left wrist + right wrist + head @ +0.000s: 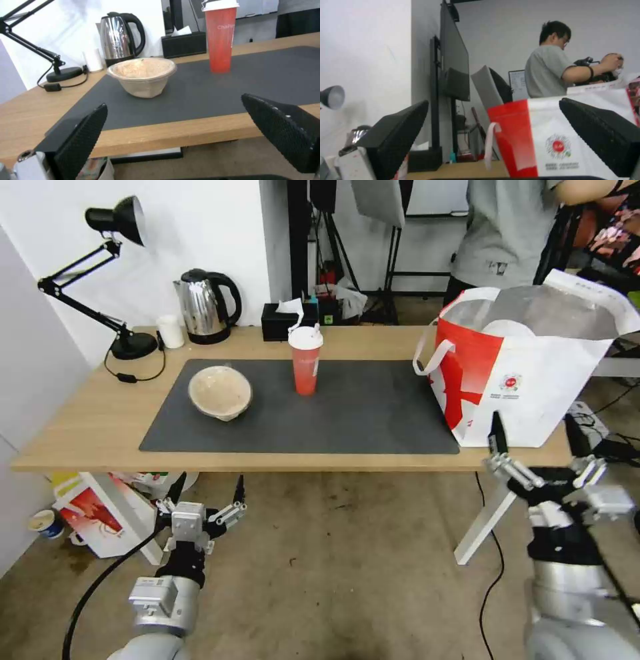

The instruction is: Pick up the trash from the table and place it into the takeout bag.

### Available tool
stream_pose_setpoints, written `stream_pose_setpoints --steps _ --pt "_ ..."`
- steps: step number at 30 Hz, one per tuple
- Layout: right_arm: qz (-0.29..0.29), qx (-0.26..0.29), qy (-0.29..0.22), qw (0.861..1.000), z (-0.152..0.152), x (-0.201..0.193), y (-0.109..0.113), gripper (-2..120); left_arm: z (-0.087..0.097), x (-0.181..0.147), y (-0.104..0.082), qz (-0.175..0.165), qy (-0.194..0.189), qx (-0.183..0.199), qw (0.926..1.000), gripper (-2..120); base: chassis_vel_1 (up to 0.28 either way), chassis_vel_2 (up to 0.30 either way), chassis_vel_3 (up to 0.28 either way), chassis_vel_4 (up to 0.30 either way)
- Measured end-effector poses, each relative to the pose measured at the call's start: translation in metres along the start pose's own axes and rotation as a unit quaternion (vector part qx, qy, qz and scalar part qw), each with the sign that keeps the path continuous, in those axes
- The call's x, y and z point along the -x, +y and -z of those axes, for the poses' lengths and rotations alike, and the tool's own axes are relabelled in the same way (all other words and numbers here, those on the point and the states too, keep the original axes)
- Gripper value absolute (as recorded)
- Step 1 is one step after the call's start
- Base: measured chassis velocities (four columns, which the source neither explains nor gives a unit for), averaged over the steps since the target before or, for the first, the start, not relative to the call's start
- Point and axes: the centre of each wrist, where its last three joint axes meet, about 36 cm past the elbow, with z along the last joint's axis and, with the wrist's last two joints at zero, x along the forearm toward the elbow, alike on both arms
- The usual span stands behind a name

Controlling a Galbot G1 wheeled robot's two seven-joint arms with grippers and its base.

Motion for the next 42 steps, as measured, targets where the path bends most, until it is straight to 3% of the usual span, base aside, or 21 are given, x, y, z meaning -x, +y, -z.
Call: stream_pose_setpoints --steps 13,42 --pt "0.02 0.004 0.019 1.0 -0.03 -0.028 0.027 100 0.0 0.0 0.0 0.0 0.0 0.0 1.0 100 0.0 0.0 0.0 0.0" --pt "0.019 0.02 0.027 0.999 -0.04 -0.04 0.045 100 0.0 0.0 0.0 0.0 0.0 0.0 1.0 100 0.0 0.0 0.0 0.0"
